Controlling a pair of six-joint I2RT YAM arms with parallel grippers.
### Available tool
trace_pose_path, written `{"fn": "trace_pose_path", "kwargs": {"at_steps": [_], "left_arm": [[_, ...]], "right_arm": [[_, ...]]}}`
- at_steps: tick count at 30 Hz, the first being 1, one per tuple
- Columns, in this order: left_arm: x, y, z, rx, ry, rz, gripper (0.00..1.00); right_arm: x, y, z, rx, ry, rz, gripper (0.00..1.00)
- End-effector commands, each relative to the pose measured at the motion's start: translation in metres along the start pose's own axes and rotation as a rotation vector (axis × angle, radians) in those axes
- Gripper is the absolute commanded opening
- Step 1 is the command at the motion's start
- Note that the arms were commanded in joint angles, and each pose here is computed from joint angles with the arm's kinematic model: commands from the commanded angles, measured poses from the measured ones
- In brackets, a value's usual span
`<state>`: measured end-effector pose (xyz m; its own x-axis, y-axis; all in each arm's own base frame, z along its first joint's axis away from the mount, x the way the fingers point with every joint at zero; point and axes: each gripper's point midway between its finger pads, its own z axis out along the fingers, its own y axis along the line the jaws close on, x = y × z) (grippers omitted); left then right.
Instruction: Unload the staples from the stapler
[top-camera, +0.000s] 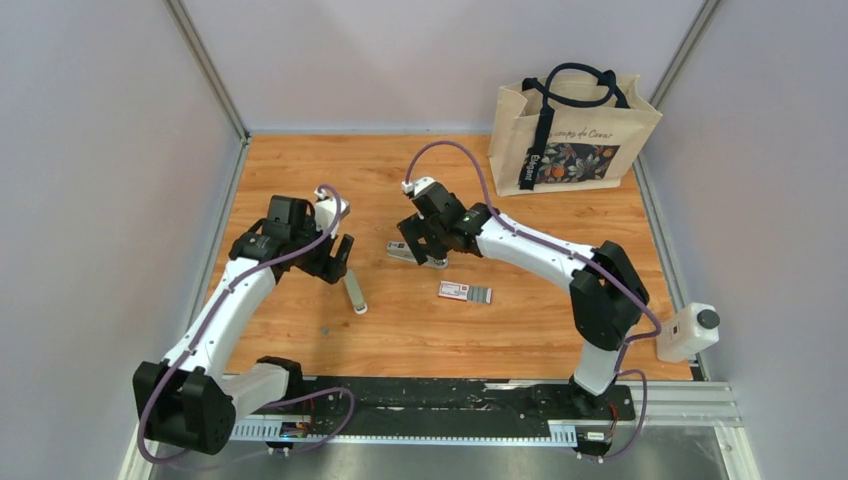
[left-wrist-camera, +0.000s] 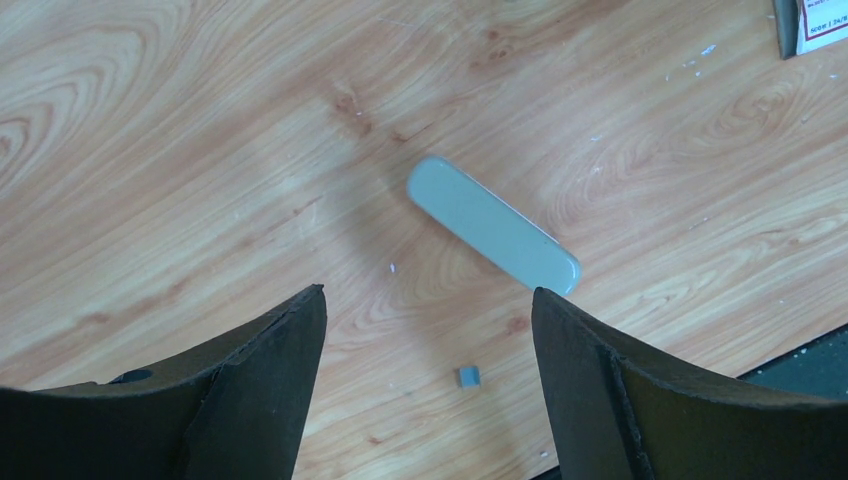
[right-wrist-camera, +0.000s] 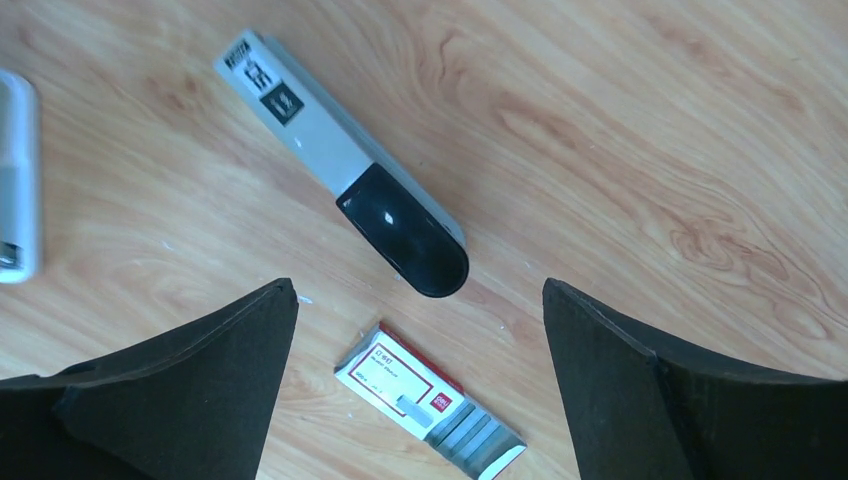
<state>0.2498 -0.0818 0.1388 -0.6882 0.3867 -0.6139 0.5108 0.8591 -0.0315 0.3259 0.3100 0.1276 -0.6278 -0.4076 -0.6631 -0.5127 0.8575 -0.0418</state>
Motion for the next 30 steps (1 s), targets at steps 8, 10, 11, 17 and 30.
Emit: {"fn": "trace_pose_path", "kwargs": {"at_steps": [8,10,11,17,30], "left_arm": [[-0.028,-0.02,0.025,0.032,-0.005,0.05,0.84],[-0.028,-0.02,0.028,0.033,-0.008,0.044,0.84],[-0.028,-0.02,0.029,0.035,-0.011,0.04,0.84],[-0.029,-0.027,0.025,0.062,-0.029,0.027,0.85],[-0.024,-0.026,0.022,0.057,0.003,0.01,0.87]], "right_arm": [[0.0,0.0,0.024,-0.095,0.047,-0.192,0.97],[0.002,0.002,0.028,-0.106,0.059,-0.197,0.97],[0.001,0.002,0.03,-0.111,0.061,-0.199,0.97],[0.015,0.01,0.046,-0.15,0.107,-0.212,0.95],[0.013,0.018,0.057,-0.173,0.091,-0.185,0.66]]}}
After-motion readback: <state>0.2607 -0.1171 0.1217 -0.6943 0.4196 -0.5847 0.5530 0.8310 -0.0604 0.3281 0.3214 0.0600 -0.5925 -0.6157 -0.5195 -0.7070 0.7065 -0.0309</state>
